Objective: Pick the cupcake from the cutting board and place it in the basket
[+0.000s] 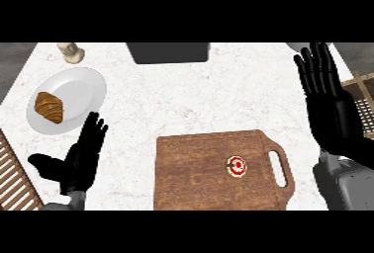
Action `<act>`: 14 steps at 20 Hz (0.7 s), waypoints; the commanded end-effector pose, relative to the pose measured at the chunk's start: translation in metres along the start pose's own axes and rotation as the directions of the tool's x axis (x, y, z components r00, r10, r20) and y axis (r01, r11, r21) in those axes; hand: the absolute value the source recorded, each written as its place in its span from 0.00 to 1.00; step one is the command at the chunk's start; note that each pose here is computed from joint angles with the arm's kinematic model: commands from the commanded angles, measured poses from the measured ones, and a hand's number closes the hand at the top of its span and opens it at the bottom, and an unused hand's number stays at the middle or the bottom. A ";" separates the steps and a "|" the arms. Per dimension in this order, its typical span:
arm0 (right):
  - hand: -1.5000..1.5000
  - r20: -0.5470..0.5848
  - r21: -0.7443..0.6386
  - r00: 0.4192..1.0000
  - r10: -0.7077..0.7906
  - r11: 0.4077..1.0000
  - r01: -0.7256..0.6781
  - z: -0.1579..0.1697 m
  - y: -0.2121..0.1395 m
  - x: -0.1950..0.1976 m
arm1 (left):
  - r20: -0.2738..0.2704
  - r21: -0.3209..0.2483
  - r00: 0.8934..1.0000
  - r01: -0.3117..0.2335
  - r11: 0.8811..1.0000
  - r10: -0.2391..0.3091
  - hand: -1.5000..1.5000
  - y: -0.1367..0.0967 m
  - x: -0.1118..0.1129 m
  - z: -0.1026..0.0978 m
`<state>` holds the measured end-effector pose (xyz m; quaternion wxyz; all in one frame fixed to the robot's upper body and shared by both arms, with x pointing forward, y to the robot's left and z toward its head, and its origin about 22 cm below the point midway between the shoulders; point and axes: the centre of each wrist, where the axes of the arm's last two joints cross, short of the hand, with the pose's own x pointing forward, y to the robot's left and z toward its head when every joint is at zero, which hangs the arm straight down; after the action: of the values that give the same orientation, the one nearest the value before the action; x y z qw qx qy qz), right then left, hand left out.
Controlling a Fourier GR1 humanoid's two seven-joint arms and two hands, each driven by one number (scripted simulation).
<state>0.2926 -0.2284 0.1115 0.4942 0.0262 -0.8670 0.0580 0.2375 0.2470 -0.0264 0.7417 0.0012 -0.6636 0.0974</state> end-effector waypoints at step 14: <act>0.00 -0.319 -0.214 0.888 0.330 0.888 -0.407 0.113 0.133 -0.017 | 0.214 -0.042 0.967 0.150 0.988 -0.138 0.50 -0.013 0.043 -0.003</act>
<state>0.2028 -0.1426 0.0410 0.5873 -0.1504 -0.7923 0.0693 0.2477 0.2364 0.0139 0.6764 0.0334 -0.7348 0.0376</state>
